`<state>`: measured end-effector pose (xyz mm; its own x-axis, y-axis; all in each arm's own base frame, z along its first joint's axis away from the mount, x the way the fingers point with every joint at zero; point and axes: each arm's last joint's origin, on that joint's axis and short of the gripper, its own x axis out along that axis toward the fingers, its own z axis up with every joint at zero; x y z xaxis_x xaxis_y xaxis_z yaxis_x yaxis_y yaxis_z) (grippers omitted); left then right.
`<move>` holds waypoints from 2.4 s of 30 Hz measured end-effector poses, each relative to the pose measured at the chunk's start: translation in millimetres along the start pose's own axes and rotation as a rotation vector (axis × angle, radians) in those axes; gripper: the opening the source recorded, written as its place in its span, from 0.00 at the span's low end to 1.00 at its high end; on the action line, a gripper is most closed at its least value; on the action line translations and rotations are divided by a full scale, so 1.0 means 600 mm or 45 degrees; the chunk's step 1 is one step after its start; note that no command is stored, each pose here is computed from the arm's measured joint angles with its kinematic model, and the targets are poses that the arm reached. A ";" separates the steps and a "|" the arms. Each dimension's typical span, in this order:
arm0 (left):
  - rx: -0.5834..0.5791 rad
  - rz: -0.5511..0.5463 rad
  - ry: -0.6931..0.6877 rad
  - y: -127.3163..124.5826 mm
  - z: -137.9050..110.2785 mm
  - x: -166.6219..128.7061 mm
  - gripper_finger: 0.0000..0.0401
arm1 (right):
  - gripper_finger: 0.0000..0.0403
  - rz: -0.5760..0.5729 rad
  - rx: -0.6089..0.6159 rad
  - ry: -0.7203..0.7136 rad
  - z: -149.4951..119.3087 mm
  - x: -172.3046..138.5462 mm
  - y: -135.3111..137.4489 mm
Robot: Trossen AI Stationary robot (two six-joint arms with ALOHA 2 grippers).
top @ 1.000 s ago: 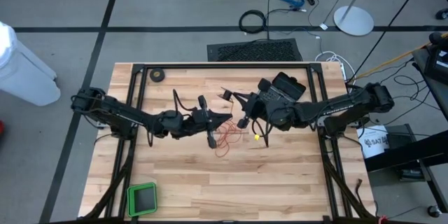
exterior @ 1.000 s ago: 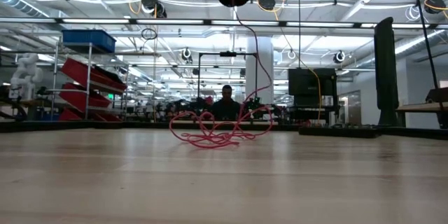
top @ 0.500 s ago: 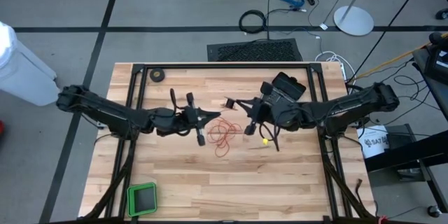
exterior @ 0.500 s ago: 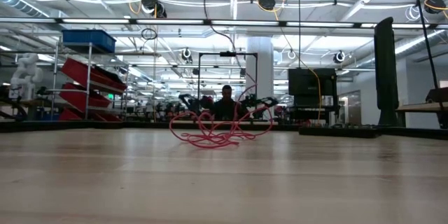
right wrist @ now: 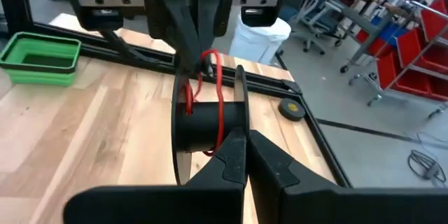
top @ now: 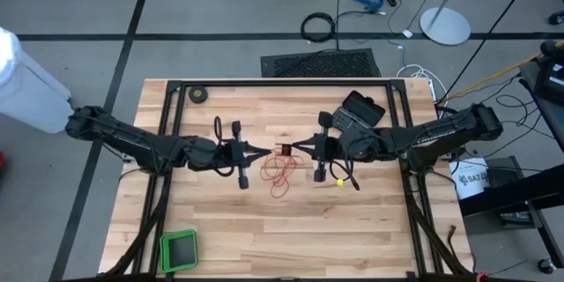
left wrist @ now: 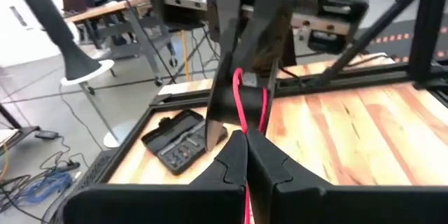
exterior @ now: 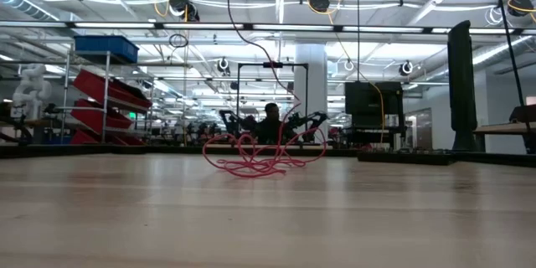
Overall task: Coil cords
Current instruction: Coil the red wire into the spool
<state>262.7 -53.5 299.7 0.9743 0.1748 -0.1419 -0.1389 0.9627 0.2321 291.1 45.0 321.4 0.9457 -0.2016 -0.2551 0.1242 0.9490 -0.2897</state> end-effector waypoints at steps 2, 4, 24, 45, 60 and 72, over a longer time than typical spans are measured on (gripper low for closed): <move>0.009 -0.039 0.025 -0.002 -0.004 0.000 0.00 | 0.00 -0.002 -0.001 -0.014 0.003 -0.002 -0.002; 0.012 -0.077 0.048 -0.005 -0.009 0.002 0.01 | 0.00 -0.010 0.017 -0.058 0.010 -0.007 -0.004; -0.174 -0.033 0.140 -0.024 -0.039 0.000 0.24 | 0.00 -0.028 0.103 -0.130 0.022 -0.018 -0.012; -0.374 0.110 -0.085 -0.124 -0.155 0.069 0.32 | 0.00 -0.089 0.148 -0.180 0.038 -0.025 -0.024; -0.424 0.298 -0.094 -0.130 -0.158 0.098 0.50 | 0.00 -0.089 0.130 -0.179 0.038 -0.024 -0.024; -0.472 0.278 -0.117 -0.132 -0.148 0.102 0.50 | 0.00 -0.090 0.126 -0.180 0.038 -0.024 -0.024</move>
<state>317.5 -100.5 187.3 0.9245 0.3792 -0.0382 -0.3810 0.9172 -0.1163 282.4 40.0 350.5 0.9655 -0.2394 -0.1027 0.2144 0.9542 -0.2088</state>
